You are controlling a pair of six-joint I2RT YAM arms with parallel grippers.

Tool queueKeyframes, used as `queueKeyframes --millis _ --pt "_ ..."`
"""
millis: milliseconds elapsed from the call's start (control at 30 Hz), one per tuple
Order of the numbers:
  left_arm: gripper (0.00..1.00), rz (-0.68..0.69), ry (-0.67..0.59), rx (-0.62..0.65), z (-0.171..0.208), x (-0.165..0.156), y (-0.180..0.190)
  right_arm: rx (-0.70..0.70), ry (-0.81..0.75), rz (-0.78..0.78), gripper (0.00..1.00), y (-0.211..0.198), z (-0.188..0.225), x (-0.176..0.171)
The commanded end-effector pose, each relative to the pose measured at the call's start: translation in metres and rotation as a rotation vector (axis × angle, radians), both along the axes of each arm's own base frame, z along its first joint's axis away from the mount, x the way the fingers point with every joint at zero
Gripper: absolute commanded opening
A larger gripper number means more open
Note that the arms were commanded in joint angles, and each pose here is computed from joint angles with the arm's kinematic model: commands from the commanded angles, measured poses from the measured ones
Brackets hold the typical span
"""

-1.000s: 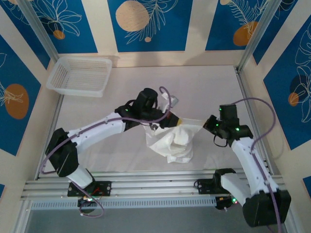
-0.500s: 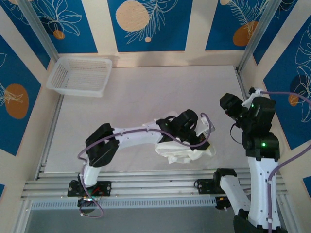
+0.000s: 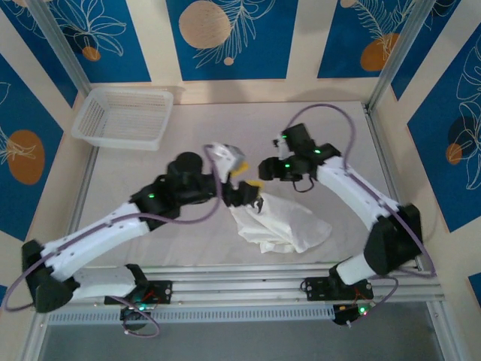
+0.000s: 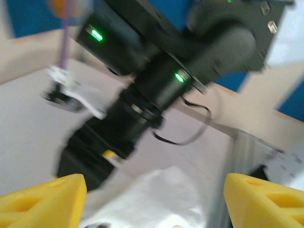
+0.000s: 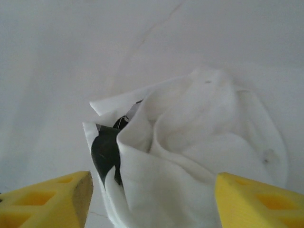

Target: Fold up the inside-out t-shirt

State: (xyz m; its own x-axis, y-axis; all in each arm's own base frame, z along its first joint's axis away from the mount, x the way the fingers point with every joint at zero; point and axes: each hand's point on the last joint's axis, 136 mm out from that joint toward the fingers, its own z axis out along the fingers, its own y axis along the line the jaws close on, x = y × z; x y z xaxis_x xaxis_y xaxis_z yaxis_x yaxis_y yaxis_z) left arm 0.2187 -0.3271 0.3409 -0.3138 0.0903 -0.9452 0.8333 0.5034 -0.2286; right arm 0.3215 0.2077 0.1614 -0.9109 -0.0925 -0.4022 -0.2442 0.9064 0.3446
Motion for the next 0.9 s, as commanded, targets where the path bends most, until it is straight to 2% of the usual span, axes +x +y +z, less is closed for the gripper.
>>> queueKeyframes --millis 0,100,133,200,300,433,533,733,800,867 --pt "0.80 0.265 0.202 0.187 -0.075 0.031 0.061 -0.127 -0.033 0.127 0.71 0.026 -0.022 0.020" --pt "0.83 0.385 0.342 0.194 -0.100 0.045 0.093 -0.218 0.055 0.199 0.70 0.051 -0.063 0.023" --pt "0.84 0.409 0.378 0.189 -0.106 0.048 0.098 -0.242 0.069 0.209 0.66 0.055 -0.069 0.024" --pt "0.84 0.450 0.447 0.157 -0.115 0.053 0.107 -0.265 0.108 0.230 0.46 0.063 -0.077 0.022" --pt "0.80 0.505 0.513 0.119 -0.124 0.060 0.118 -0.236 0.076 0.254 0.00 0.070 -0.052 0.024" --pt "0.76 0.548 0.555 0.101 -0.126 0.068 0.129 -0.110 -0.057 0.263 0.00 0.075 0.018 0.026" --pt "0.75 0.570 0.551 0.091 -0.120 0.074 0.135 -0.015 -0.227 0.264 0.00 0.074 0.087 0.028" --pt "0.74 0.574 0.444 0.048 -0.084 0.087 0.138 0.160 -0.623 0.263 0.00 0.065 0.238 0.017" --pt "0.75 0.549 0.400 0.032 -0.072 0.088 0.135 0.220 -0.726 0.262 0.00 0.059 0.277 0.007" --pt "0.75 0.474 0.362 0.010 -0.063 0.085 0.124 0.270 -0.780 0.283 0.00 0.057 0.299 -0.004"
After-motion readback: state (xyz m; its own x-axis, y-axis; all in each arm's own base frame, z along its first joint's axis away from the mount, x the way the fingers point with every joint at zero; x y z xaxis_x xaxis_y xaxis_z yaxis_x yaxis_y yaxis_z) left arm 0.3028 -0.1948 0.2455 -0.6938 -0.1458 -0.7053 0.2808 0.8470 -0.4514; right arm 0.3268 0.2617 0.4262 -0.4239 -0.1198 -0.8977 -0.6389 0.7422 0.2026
